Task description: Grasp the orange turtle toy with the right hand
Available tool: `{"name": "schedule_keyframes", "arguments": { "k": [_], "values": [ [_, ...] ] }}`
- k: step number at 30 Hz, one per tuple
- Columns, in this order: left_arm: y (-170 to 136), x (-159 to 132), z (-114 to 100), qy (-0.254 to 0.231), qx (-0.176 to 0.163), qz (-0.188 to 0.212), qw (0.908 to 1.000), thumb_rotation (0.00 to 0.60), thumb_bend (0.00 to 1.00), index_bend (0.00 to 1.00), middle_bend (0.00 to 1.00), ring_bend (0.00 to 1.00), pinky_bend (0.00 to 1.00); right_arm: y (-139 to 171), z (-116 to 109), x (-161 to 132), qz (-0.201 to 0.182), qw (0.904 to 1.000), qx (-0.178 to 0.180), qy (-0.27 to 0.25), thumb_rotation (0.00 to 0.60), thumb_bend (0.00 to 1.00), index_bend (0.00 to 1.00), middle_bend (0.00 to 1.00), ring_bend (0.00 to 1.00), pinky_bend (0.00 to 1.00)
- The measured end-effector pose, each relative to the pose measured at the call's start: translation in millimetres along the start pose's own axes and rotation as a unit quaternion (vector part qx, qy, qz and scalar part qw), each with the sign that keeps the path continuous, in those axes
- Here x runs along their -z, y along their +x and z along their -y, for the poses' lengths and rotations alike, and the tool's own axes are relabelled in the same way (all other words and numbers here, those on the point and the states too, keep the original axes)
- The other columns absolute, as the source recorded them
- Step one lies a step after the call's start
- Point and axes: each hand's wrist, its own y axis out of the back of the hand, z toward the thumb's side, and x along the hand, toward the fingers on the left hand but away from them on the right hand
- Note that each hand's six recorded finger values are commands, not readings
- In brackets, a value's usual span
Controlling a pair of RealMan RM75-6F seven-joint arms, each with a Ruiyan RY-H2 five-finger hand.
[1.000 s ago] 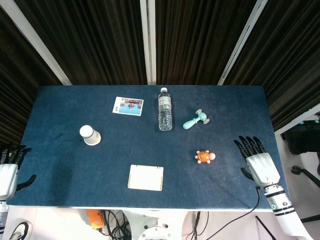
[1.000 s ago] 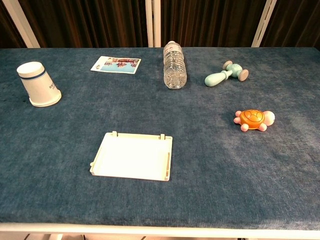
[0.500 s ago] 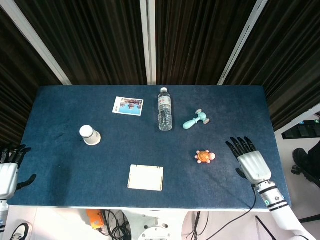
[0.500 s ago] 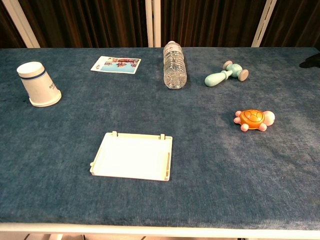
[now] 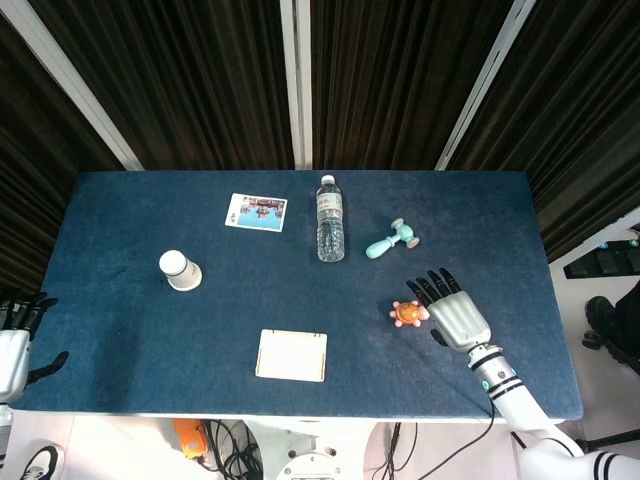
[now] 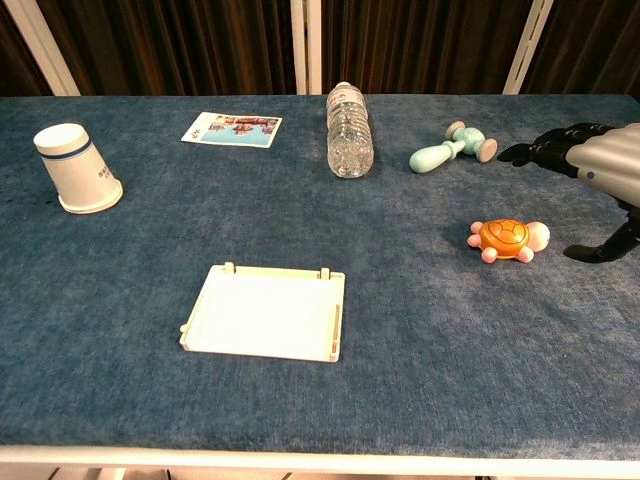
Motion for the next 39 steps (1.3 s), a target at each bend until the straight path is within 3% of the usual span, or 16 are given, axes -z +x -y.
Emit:
{"name": "schedule_keyframes", "arguments": {
  "k": [9,17,22,31,36,38,39],
  "values": [
    [-1,8,5,-0.002,0.007,-0.012,0.9999,0.600,0.16,0.21,0.14,0.00,0.06,-21,16,-14,-0.009,0.9999,-0.006,0.001,0.600,0.22,0.13,0.23,0.00,0.00],
    [-3,12,6,-0.003,0.009,-0.015,0.9999,0.600,0.16,0.21,0.14,0.00,0.06,-29,19,-23,-0.020,0.9998,0.010,-0.001,0.600,0.27,0.36,0.41,0.03,0.00],
    [-3,13,7,-0.005,0.010,-0.015,0.9998,0.600,0.16,0.21,0.14,0.00,0.06,-32,23,-28,-0.025,0.9995,0.021,0.005,0.600,0.29,0.58,0.52,0.13,0.00],
    [-4,13,6,-0.004,0.010,-0.014,0.9998,0.600,0.16,0.21,0.14,0.00,0.06,-34,28,-32,-0.023,0.9985,0.050,0.010,0.600,0.42,0.98,0.88,0.41,0.00],
    [-4,13,6,-0.004,0.010,-0.014,0.9999,0.600,0.16,0.21,0.14,0.00,0.06,-34,32,-30,-0.024,0.9975,0.064,0.016,0.600,0.39,0.99,0.90,0.44,0.00],
    [-4,12,6,-0.003,0.010,-0.014,0.9999,0.600,0.16,0.21,0.14,0.00,0.06,-33,33,-30,-0.026,0.9976,0.063,0.013,0.600,0.32,0.92,0.84,0.41,0.00],
    [-4,12,6,-0.003,0.010,-0.014,0.9999,0.600,0.16,0.21,0.14,0.00,0.06,-33,34,-29,-0.028,0.9977,0.060,0.013,0.600,0.25,0.83,0.78,0.37,0.00]
  ]
}}
